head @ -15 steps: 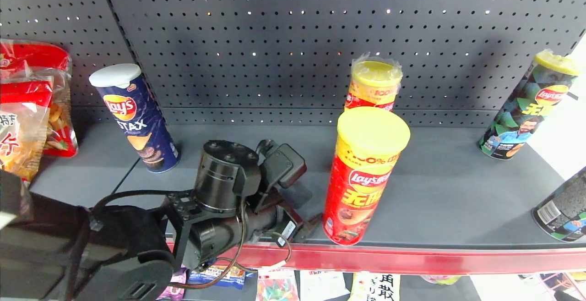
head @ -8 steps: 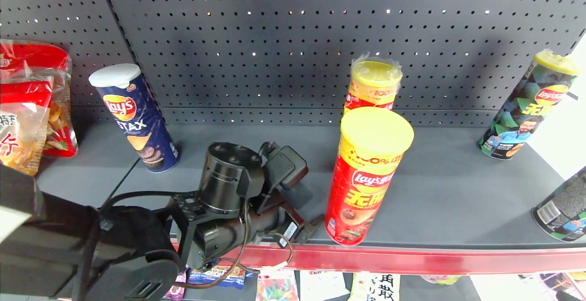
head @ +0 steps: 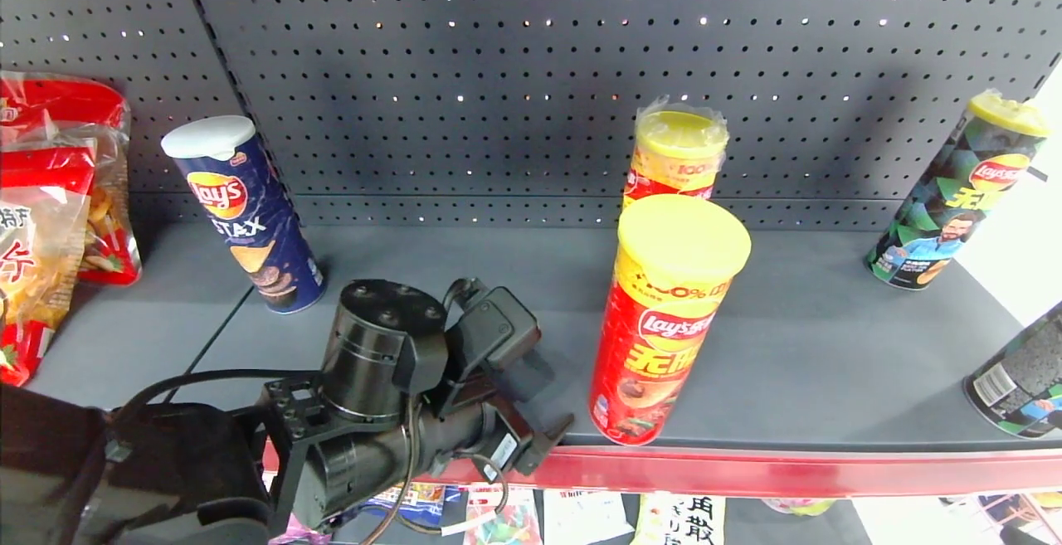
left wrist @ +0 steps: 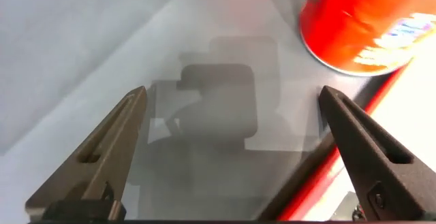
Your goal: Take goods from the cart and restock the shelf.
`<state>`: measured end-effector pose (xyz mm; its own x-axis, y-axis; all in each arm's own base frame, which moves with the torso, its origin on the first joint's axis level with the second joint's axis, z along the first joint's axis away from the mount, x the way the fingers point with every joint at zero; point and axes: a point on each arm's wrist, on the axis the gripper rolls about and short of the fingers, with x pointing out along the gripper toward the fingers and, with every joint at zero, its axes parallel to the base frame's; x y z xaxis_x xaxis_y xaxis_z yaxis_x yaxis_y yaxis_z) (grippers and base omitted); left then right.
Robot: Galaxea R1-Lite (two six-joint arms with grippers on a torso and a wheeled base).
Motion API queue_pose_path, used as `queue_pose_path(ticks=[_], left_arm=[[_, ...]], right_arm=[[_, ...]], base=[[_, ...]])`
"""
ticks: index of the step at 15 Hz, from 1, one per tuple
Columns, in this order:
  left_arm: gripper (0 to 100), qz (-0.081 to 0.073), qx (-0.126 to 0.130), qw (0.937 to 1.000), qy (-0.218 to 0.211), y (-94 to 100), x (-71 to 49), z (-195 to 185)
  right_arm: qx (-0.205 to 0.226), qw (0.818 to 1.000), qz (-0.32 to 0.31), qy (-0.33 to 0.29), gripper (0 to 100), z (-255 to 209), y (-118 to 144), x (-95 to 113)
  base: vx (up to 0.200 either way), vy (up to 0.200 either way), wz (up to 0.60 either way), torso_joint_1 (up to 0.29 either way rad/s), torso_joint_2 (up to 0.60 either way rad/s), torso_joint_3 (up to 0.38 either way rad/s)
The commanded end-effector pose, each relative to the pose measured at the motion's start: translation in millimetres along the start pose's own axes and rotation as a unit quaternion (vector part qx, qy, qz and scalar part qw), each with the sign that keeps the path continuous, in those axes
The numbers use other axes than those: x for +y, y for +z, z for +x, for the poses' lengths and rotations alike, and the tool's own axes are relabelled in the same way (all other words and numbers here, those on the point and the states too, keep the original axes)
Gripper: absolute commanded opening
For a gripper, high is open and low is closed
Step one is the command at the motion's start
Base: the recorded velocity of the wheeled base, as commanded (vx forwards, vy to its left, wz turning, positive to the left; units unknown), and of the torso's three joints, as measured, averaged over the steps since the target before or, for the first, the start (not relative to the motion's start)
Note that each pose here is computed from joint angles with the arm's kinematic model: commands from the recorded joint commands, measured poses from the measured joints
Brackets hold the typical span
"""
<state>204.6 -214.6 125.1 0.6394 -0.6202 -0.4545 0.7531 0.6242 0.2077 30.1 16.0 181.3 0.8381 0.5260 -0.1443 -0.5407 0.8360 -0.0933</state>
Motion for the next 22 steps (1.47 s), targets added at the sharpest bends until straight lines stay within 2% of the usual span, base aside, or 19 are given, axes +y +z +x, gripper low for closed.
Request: queue_pose_path(ticks=[1,4,14,22], left_arm=[[100,0.004,-0.009,0.9999,-0.011,3.2,-5.2,-3.8],[100,0.007,-0.012,0.9997,-0.021,4.4,-8.4,-3.9],[100,0.004,-0.018,0.9998,-0.013,12.8,-6.3,16.1],[100,-0.009,-0.018,0.9997,0.016,12.2,12.5,18.8]], right_arm=[[0.002,1.000,0.000,0.000,100,0.9,0.4,-0.2],[0.003,1.000,0.000,0.000,100,1.2,0.3,-0.3],[0.002,1.000,0.000,0.000,100,1.1,0.8,-0.3],[0.002,1.000,0.000,0.000,100,1.1,0.8,-0.3]], base=[[0.000,0.000,0.00,0.000,0.00,0.000],[0.000,0.000,0.00,0.000,0.00,0.000],[0.000,0.000,0.00,0.000,0.00,0.000],[0.000,0.000,0.00,0.000,0.00,0.000]])
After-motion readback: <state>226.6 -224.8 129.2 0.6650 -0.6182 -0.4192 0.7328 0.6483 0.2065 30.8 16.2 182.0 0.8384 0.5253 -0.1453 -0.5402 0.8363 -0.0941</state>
